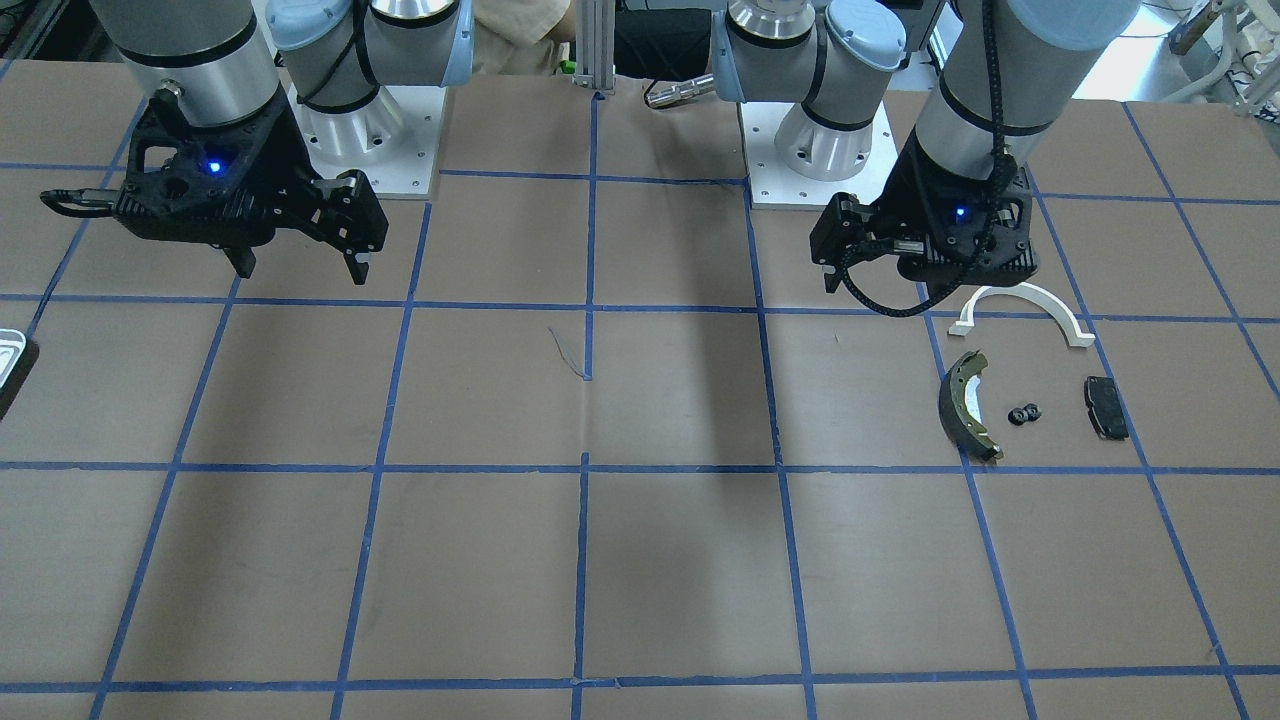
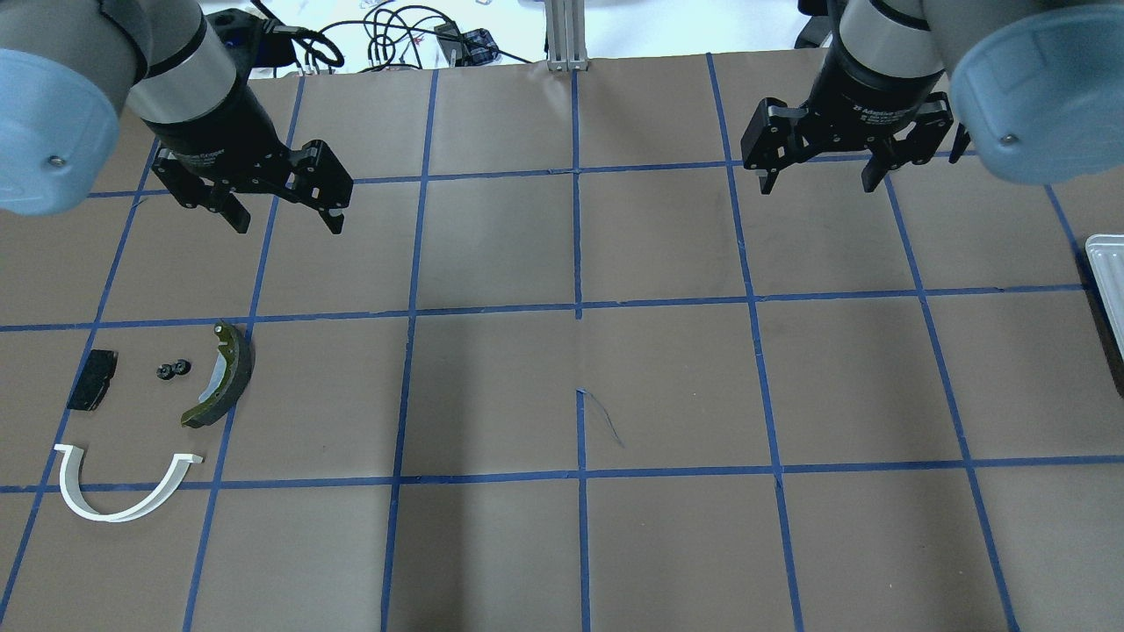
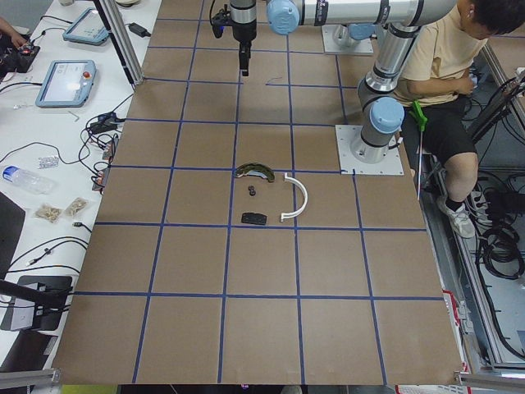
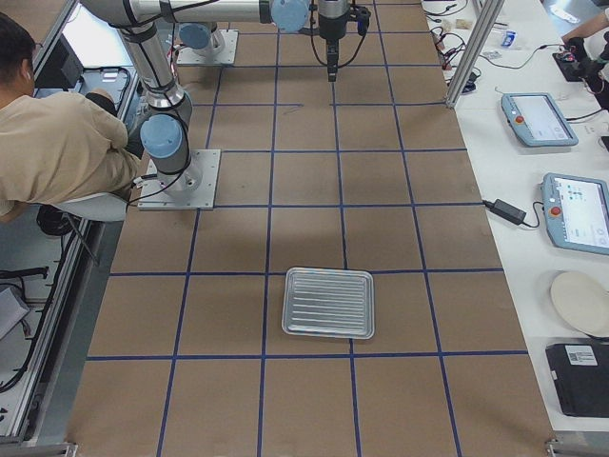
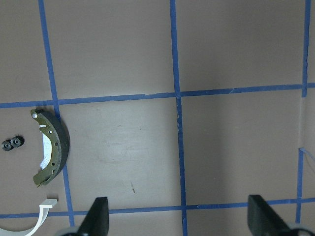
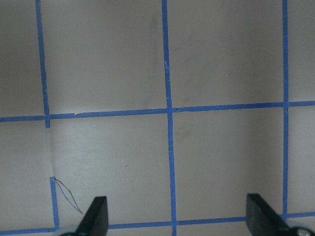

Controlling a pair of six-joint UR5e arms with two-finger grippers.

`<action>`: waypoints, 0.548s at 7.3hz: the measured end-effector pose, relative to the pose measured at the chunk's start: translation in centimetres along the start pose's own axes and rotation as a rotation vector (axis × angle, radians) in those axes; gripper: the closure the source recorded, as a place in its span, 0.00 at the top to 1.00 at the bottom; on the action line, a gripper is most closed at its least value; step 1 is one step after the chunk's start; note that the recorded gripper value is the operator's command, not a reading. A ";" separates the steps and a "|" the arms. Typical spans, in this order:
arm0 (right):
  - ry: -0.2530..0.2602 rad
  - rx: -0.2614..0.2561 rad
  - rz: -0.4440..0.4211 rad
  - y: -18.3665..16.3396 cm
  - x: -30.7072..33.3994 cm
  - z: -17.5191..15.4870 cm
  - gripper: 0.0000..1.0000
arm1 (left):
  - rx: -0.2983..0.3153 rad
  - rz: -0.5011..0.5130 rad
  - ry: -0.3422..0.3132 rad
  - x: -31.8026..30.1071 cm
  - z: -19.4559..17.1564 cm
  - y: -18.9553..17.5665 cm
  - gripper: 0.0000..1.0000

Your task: Place bearing gear from tray to pile

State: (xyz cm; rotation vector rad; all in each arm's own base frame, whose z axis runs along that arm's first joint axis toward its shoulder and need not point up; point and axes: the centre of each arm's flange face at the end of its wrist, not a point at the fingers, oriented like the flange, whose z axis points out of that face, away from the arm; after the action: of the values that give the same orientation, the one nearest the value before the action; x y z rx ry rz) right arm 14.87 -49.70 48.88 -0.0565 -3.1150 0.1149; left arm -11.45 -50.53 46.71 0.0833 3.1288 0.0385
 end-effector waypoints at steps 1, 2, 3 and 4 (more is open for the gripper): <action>0.000 0.002 -0.002 0.0 -0.1 -0.1 1.00 | -0.002 0.000 0.000 0.0 0.1 0.0 1.00; -0.001 0.003 -0.002 0.1 -0.1 -0.2 1.00 | -0.003 0.000 -0.002 0.0 0.1 0.0 1.00; -0.002 0.004 -0.003 0.1 -0.1 -0.2 1.00 | -0.004 0.000 -0.002 -0.1 0.2 -0.1 1.00; -0.004 0.005 -0.003 0.1 -0.1 -0.3 1.00 | -0.004 0.000 -0.001 0.0 0.3 -0.2 1.00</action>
State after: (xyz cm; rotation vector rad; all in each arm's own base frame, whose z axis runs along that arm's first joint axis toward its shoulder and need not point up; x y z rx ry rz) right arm 15.02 -49.60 49.15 -0.0515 -3.1183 0.1223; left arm -11.41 -50.71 46.42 0.0831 3.1275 0.0452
